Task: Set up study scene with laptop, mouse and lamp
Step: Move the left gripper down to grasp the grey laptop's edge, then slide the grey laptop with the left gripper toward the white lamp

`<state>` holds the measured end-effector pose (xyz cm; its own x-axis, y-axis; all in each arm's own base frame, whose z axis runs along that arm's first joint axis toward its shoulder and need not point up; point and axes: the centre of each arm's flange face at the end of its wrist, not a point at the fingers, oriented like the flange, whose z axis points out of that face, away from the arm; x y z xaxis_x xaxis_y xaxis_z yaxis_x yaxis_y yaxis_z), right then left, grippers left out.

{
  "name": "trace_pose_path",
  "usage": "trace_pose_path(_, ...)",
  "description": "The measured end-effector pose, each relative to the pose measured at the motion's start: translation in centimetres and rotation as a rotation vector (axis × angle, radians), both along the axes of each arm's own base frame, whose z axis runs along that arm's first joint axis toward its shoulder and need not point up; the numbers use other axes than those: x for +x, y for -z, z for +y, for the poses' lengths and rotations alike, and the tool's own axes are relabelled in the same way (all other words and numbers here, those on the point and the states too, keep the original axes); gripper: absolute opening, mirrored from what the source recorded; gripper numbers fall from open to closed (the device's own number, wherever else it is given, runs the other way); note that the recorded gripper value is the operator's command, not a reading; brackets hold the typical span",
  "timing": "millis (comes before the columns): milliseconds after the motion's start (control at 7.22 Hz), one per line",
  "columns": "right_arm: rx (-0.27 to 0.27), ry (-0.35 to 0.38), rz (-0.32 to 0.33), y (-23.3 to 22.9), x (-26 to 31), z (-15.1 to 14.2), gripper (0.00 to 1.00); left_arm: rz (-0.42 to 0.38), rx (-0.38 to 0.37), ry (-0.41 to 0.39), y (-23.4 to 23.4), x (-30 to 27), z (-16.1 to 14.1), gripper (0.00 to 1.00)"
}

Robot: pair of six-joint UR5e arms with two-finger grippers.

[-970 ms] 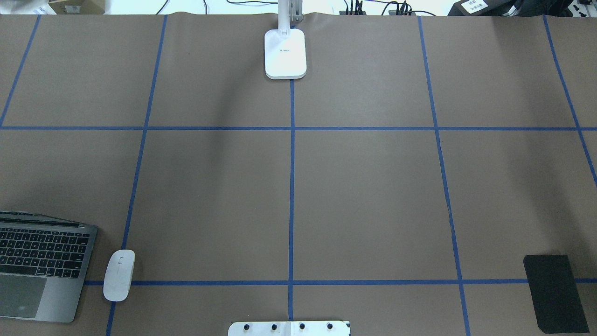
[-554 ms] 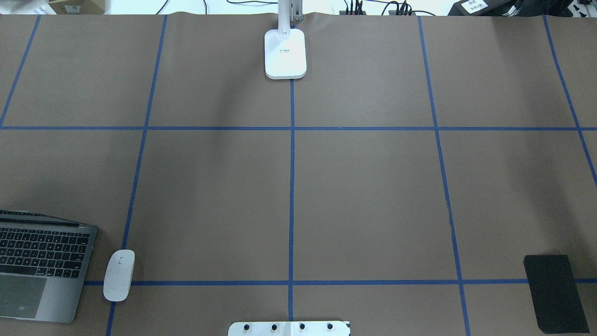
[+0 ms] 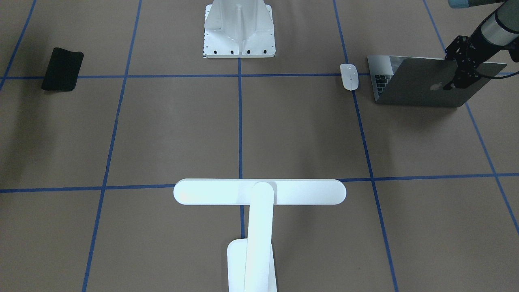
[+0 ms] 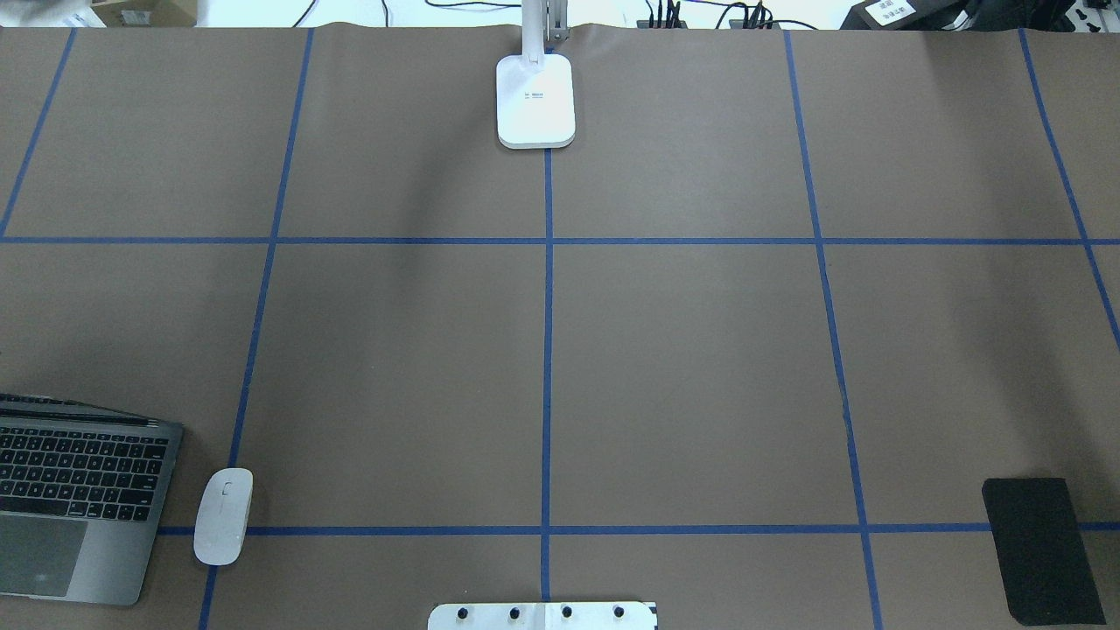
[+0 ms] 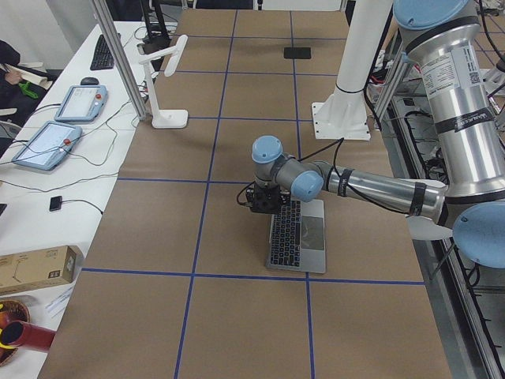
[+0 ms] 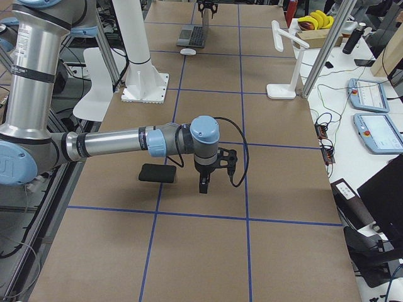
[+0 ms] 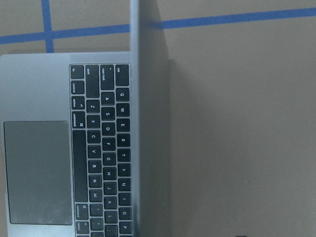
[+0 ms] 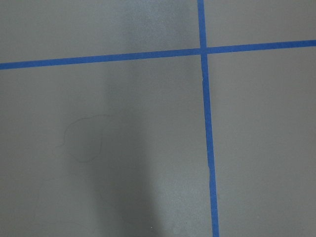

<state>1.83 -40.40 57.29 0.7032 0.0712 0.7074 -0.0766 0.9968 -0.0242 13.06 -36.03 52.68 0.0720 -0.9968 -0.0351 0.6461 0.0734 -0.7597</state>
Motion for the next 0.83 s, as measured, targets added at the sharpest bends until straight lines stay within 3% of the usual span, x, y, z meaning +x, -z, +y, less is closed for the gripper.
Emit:
trace_pose_path(416,0.002,0.0,0.0,0.1,0.0,0.0,1.0,0.011,0.009,-0.009,0.5,0.1,0.0,0.0)
trace_pose_path(831,-0.005,0.003,-0.011,0.0,-0.1,0.2,1.0,0.096,0.015,-0.046,3.4,0.2,0.1,0.0)
